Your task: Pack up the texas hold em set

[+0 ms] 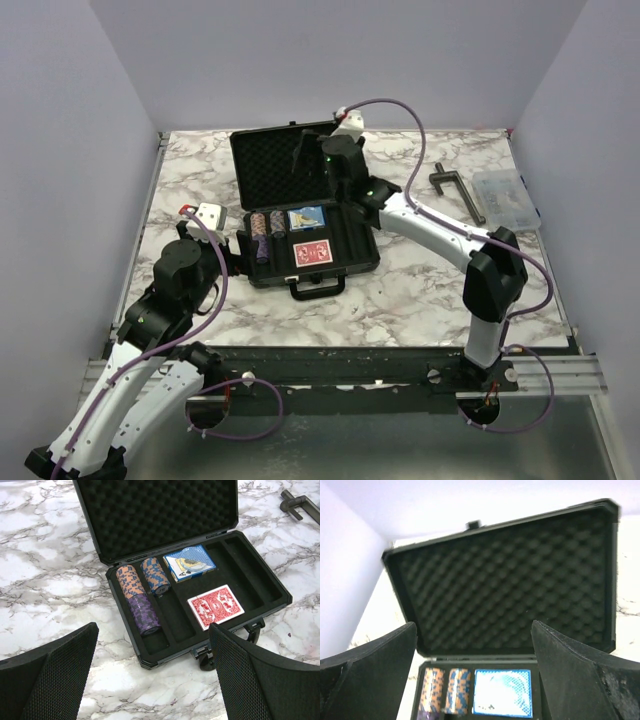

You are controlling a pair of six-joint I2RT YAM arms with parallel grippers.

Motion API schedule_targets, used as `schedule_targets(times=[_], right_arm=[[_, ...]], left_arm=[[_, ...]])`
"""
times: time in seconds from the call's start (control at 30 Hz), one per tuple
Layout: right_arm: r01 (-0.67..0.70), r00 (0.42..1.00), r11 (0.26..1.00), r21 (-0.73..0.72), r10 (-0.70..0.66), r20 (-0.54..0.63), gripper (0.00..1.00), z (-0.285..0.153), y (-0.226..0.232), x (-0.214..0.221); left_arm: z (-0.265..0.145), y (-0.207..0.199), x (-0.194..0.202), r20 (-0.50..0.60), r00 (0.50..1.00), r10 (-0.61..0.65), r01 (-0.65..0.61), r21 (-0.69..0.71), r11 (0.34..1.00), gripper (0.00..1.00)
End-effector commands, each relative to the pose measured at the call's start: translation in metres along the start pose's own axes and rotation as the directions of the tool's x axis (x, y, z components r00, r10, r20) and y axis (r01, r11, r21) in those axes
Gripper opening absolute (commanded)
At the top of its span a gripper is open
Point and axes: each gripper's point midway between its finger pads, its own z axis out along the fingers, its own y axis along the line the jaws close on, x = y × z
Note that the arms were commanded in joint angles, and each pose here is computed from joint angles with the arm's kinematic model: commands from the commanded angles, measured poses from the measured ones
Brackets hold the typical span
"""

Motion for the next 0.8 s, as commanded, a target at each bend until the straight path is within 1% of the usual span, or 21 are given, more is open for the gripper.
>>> schedule_targets(times=[0.0,0.07,0.13,0.23,0.3,0.5,0.63,0.77], right_arm=[[-0.324,0.946,0.943,0.075,0.322,0.032,0.97,0.021,-0.031,-0.021],[-0.421,0.907,0.904,0.076,0.418,0.048,0.94,0.03,-0.039,-0.029],[-0.489,0.872,0.87,0.059,0.486,0.06,0.9,0.04,-0.042,-0.041],[-0.541,0.841,0.837,0.08,0.535,0.084,0.89,0.053,-0.047,-0.051],[-0.579,0.815,0.809,0.102,0.572,0.089,0.88,0.063,-0.053,-0.051],[-0.659,0.751,0.734,0.163,0.652,0.104,0.82,0.092,-0.068,-0.045],[-0.699,0.714,0.697,0.161,0.691,0.111,0.74,0.104,-0.073,-0.041],[-0.719,0.692,0.665,0.203,0.712,0.12,0.71,0.117,-0.084,-0.032]], left_arm=[[0.0,0.003,0.002,0.005,1.0,0.009,-0.009,-0.012,1.0,0.91],[0.0,0.003,0.002,0.004,1.0,0.009,-0.008,-0.013,1.0,0.91],[0.0,0.003,0.002,0.004,1.0,0.009,-0.009,-0.012,1.0,0.91],[0.001,0.003,0.002,0.004,1.0,0.009,-0.009,-0.014,1.0,0.91],[0.0,0.004,0.002,0.003,1.0,0.009,-0.009,-0.015,1.0,0.91],[0.001,0.005,0.003,0.003,1.0,0.011,-0.011,-0.021,1.0,0.91],[0.001,0.005,0.003,0.0,1.0,0.011,-0.011,-0.022,1.0,0.91],[0.002,0.005,0.004,-0.005,1.0,0.012,-0.013,-0.023,1.0,0.91]])
